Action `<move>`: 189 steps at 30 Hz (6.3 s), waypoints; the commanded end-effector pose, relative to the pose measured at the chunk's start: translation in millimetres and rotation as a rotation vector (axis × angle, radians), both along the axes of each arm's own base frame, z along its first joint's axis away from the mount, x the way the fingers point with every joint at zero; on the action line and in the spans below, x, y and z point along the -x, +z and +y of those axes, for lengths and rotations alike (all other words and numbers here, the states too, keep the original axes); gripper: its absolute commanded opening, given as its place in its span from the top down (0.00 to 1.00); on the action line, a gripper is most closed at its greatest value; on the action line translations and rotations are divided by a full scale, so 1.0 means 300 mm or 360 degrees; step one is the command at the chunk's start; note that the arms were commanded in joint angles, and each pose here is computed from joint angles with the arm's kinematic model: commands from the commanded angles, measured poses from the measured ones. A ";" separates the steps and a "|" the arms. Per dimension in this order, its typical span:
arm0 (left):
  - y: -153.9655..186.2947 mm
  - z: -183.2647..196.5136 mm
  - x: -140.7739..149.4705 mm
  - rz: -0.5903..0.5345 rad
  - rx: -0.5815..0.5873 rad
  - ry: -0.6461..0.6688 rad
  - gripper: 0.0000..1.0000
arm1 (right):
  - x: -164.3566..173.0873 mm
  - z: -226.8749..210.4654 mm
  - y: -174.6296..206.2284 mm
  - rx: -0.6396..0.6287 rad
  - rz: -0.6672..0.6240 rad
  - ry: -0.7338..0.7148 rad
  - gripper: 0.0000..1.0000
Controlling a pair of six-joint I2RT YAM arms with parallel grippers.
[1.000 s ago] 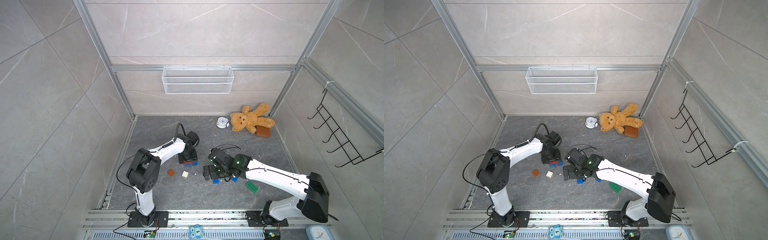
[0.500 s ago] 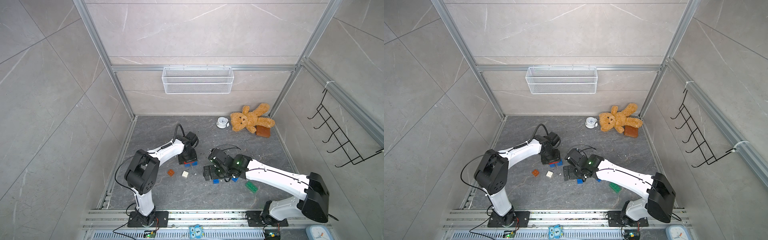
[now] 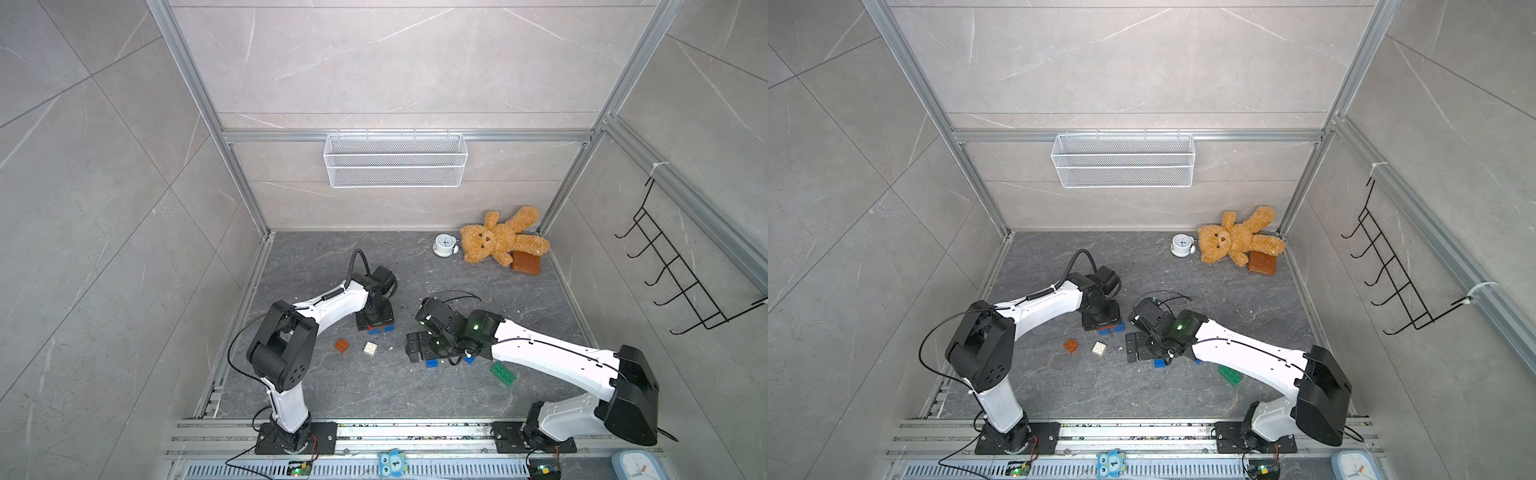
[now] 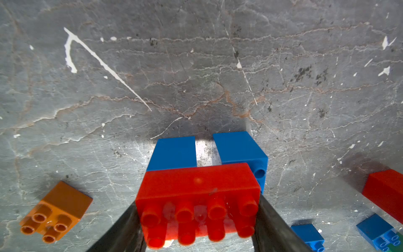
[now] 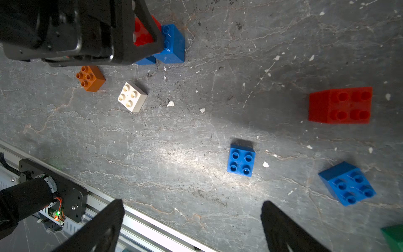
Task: Assemble the letter h with lego
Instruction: Assemble the lego brick with the lego brick.
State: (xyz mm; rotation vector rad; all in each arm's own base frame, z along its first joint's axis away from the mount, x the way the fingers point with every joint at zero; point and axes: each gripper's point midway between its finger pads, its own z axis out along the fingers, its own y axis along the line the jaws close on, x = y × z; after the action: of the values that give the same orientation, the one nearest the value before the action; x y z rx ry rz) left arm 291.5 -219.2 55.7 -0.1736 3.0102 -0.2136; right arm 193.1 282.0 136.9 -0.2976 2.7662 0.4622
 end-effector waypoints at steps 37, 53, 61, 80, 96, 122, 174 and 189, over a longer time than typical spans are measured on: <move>-0.267 0.145 0.208 0.0467 -0.0328 -0.0301 1.00 | 0.004 -0.016 0.035 0.0042 -0.0046 -0.0026 0.00; -0.227 0.152 0.188 0.0451 -0.0375 -0.0295 0.99 | 0.003 -0.010 0.076 0.0030 -0.0077 -0.0017 0.00; -0.204 0.154 0.164 0.0408 -0.0400 -0.0295 0.81 | 0.005 -0.011 0.082 0.0032 -0.0082 -0.0014 0.00; -0.135 0.142 0.099 0.0286 -0.0422 -0.0291 0.62 | 0.002 -0.006 0.097 0.0031 -0.0096 -0.0009 0.00; -0.177 0.157 0.129 0.0280 -0.0396 -0.0244 0.70 | 0.009 0.000 0.076 0.0038 -0.0078 -0.0011 0.00; -0.167 0.174 0.124 0.0274 -0.0449 -0.0278 0.48 | 0.014 -0.004 0.082 0.0048 -0.0086 -0.0008 0.00; 0.255 0.097 0.002 -0.0188 0.0011 -0.0192 0.00 | 0.006 0.010 0.115 0.0043 -0.0111 0.0005 0.00; 0.124 0.139 0.027 -0.0010 0.0131 -0.0029 0.00 | 0.016 0.034 0.106 0.0048 -0.0098 0.0020 0.00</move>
State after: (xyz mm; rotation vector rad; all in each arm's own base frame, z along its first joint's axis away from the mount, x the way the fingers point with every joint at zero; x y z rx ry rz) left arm 279.2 -171.8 91.4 -0.1292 3.0097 -0.2790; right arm 188.7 292.8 166.2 -0.3418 2.7135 0.4324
